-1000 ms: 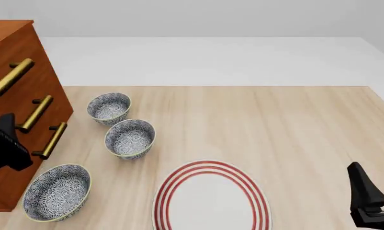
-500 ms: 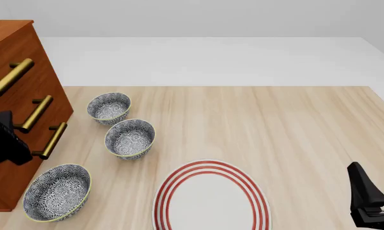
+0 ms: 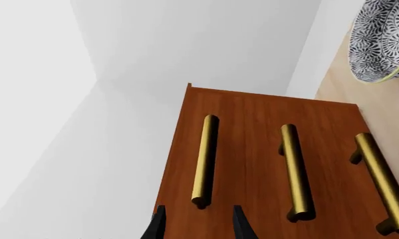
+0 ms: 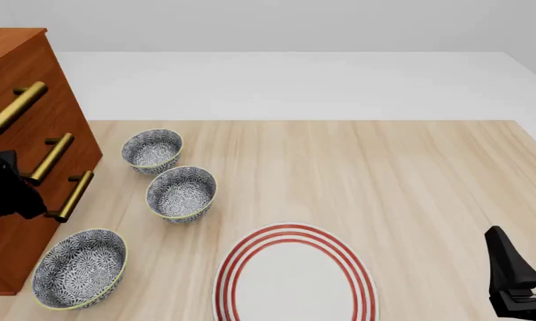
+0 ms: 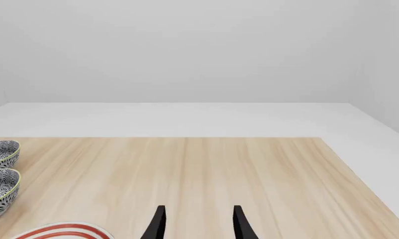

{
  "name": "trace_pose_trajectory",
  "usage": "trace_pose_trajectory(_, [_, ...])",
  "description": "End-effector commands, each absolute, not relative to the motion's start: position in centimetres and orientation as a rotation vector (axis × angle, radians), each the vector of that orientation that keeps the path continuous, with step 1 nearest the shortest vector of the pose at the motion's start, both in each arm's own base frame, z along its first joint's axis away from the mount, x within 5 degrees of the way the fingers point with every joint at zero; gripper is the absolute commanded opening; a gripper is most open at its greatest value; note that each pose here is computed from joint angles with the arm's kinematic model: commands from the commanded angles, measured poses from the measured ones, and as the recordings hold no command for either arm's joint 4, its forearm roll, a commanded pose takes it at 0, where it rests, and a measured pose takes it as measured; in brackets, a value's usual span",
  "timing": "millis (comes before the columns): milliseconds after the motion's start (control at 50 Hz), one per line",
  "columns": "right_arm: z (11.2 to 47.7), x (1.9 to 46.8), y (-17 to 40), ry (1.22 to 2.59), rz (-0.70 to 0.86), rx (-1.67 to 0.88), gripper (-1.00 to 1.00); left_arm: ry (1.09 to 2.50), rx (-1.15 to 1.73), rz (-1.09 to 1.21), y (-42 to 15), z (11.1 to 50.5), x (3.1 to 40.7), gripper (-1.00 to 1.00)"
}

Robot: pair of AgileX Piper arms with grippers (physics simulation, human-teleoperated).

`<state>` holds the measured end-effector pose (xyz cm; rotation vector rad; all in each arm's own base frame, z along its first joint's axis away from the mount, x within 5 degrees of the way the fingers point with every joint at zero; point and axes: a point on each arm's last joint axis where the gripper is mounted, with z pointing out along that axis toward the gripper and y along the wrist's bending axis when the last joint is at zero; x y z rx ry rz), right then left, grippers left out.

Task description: Open the top drawer of the cabinet.

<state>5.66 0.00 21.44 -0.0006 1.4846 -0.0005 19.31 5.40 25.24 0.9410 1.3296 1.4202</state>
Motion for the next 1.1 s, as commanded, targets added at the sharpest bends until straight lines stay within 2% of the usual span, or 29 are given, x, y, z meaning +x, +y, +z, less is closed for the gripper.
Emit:
trace_pose_trajectory(20, [21.4,5.7,0.0,1.485,-0.001,0.0,1.0,1.345,0.939,1.431,6.0,25.0,20.1,1.0])
trace_pose_trajectory(1100, [21.4,5.7,0.0,1.485,-0.001,0.0,1.0,1.364,0.917,1.489,8.0,24.9,22.6,1.0])
